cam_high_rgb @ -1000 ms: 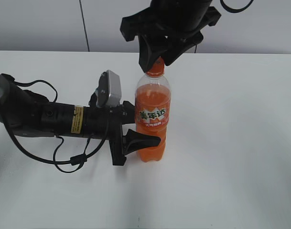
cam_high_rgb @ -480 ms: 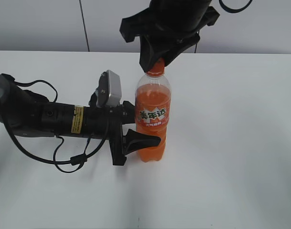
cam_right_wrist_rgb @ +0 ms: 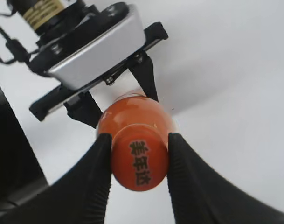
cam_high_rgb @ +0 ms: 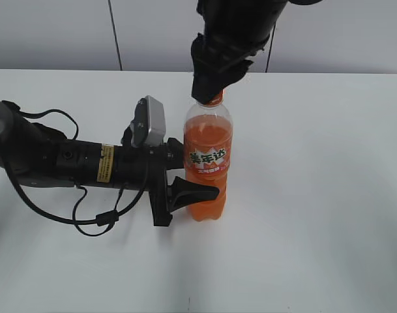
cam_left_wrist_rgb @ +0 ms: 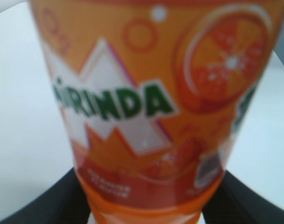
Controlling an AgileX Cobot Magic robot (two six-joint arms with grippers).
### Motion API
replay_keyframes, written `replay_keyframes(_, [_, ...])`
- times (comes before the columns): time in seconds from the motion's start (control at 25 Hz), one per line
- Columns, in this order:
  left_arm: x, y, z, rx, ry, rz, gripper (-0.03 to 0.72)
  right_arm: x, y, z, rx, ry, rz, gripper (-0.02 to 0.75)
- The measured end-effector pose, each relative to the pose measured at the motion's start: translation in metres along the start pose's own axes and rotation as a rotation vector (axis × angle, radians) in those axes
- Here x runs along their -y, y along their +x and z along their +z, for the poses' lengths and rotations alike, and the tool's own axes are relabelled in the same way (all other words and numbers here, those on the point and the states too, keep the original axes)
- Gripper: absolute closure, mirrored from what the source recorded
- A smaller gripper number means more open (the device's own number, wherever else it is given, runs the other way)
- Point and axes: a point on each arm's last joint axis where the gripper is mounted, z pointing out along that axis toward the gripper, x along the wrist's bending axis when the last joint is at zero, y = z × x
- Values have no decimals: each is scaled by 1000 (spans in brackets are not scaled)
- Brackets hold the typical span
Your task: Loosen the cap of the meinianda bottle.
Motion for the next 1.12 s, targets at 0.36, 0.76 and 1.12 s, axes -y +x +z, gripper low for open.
replay_keyframes(0.36, [0, 0, 0, 0, 0, 3, 279, 1, 0, 0, -8, 5, -804, 465])
replay_keyframes(0.76, [0, 0, 0, -1, 0, 5, 279, 1, 1, 0, -9, 6, -1093, 465])
replay_keyframes(1.12, [0, 0, 0, -2, -1, 1, 279, 0, 1, -1, -2, 1, -913, 321])
